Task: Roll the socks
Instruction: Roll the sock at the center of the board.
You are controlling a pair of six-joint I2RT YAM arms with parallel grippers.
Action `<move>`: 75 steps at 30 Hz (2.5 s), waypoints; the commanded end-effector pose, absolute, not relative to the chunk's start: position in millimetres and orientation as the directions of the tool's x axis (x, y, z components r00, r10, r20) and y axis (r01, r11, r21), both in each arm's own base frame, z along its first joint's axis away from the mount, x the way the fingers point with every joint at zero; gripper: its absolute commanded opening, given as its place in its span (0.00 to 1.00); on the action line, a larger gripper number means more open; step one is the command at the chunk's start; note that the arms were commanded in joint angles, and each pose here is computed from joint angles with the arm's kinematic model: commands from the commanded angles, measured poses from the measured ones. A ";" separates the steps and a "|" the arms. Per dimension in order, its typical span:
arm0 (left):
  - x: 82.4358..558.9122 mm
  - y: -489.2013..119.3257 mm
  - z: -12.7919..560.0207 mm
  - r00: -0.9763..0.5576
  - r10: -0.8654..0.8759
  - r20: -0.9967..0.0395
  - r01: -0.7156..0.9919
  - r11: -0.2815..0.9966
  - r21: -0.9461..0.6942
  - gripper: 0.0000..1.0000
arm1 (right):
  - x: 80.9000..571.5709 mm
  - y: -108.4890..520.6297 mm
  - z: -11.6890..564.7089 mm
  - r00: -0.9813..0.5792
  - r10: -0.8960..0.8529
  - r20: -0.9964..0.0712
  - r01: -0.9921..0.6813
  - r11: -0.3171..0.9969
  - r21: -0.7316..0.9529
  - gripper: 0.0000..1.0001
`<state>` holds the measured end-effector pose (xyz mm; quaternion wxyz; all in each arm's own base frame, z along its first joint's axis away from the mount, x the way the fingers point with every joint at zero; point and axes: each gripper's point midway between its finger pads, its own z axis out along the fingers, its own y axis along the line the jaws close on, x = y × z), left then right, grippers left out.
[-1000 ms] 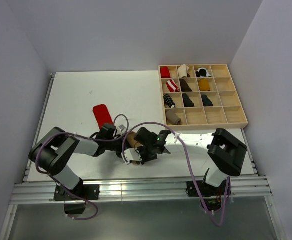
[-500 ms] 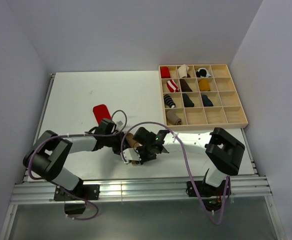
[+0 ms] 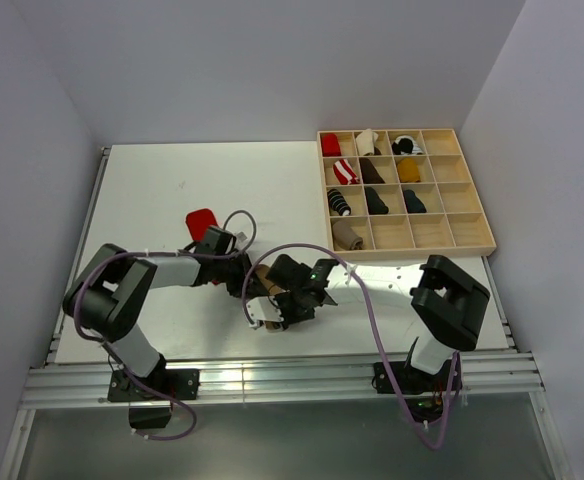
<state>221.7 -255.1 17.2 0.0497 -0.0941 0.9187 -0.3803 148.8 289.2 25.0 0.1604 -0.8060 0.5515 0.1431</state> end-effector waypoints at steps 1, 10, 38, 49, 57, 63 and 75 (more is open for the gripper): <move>242.0 -258.0 10.6 -0.977 -0.203 -0.064 -0.104 0.719 -0.688 0.14 | 127.5 262.6 19.2 0.325 -0.888 -0.327 -0.935 -0.353 0.029 0.24; 260.5 -273.7 4.4 -0.986 -0.159 -0.052 -0.077 0.707 -0.703 0.12 | 127.6 272.7 17.0 0.317 -0.898 -0.305 -0.924 -0.365 0.113 0.25; 345.7 -267.9 99.0 -0.897 -0.237 -0.373 0.092 0.726 -0.682 0.44 | 164.1 261.4 -2.2 0.038 -0.966 -0.254 -0.907 -0.141 0.398 0.24; 373.6 -152.7 157.9 -0.653 -0.580 -0.488 -0.127 0.718 -0.684 0.36 | 165.7 260.2 -2.2 0.011 -0.977 -0.215 -0.895 -0.106 0.434 0.24; 339.4 -123.7 238.5 -0.437 -0.672 -0.598 0.027 0.655 -0.756 0.39 | 168.9 260.3 -1.4 -0.036 -0.988 -0.147 -0.836 -0.051 0.546 0.24; 302.9 -163.4 252.8 -0.418 -0.539 -0.732 0.295 0.681 -0.670 0.39 | 174.2 258.9 -4.7 -0.068 -0.994 -0.087 -0.784 -0.001 0.620 0.24; 214.7 -280.6 174.6 -0.561 -0.150 -0.814 0.584 0.626 -0.517 0.44 | 183.4 253.2 -16.3 -0.118 -0.993 0.000 -0.733 0.087 0.675 0.24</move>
